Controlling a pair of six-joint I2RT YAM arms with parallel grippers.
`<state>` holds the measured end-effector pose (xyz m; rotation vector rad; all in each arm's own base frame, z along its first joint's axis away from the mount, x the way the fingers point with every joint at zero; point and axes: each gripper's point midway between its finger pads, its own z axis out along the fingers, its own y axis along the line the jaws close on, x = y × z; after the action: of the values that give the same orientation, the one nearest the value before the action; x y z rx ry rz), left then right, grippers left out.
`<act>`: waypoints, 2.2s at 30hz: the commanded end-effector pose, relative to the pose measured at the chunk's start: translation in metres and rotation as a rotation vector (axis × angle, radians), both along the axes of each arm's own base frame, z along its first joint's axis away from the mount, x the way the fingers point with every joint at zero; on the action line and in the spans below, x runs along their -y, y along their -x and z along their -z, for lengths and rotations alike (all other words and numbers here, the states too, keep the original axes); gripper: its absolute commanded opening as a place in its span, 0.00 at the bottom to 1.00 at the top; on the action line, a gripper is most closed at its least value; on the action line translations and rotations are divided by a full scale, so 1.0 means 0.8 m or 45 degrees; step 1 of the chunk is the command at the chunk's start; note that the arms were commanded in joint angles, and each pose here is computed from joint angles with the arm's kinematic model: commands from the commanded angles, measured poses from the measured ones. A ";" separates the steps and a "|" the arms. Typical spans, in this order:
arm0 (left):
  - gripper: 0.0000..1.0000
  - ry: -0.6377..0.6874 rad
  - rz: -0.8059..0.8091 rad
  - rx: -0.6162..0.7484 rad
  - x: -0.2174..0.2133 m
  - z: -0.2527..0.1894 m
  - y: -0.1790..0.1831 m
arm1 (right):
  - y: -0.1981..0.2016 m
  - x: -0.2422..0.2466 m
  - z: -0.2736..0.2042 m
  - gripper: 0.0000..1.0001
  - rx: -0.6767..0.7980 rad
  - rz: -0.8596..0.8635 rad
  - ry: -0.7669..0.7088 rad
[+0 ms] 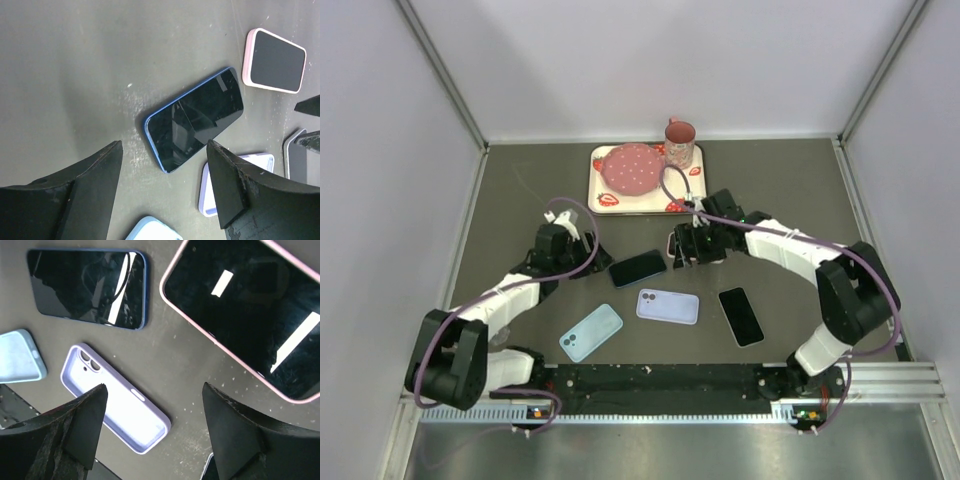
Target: Put the phone into the phone case
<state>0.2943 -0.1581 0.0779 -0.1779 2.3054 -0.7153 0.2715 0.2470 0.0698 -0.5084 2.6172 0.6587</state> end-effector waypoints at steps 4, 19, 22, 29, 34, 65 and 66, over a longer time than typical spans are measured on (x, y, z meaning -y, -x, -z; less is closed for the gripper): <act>0.72 0.273 -0.001 -0.111 0.003 0.016 0.015 | -0.025 -0.041 -0.027 0.71 -0.027 -0.014 -0.281; 0.64 0.363 0.051 -0.298 0.015 0.057 0.020 | -0.060 -0.062 0.015 0.49 -0.084 0.011 -0.291; 0.63 0.377 0.053 -0.325 0.017 0.064 0.019 | -0.071 -0.065 0.022 0.45 -0.089 0.024 -0.273; 0.61 0.340 0.010 -0.340 0.012 0.074 0.015 | -0.095 -0.076 0.031 0.40 -0.088 0.048 -0.262; 0.59 0.344 0.006 -0.335 0.012 0.078 0.011 | -0.095 -0.082 0.043 0.36 -0.135 0.038 -0.269; 0.54 0.644 0.233 0.000 0.067 0.003 -0.018 | -0.078 -0.093 0.044 0.25 -0.196 0.019 -0.375; 0.53 0.651 0.237 0.022 0.067 0.000 -0.019 | -0.078 -0.095 0.042 0.25 -0.196 0.015 -0.385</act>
<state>0.3110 -0.1867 0.0421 -0.3449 2.2415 -1.2265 0.3390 0.3038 0.0288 -0.3264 2.6434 0.9776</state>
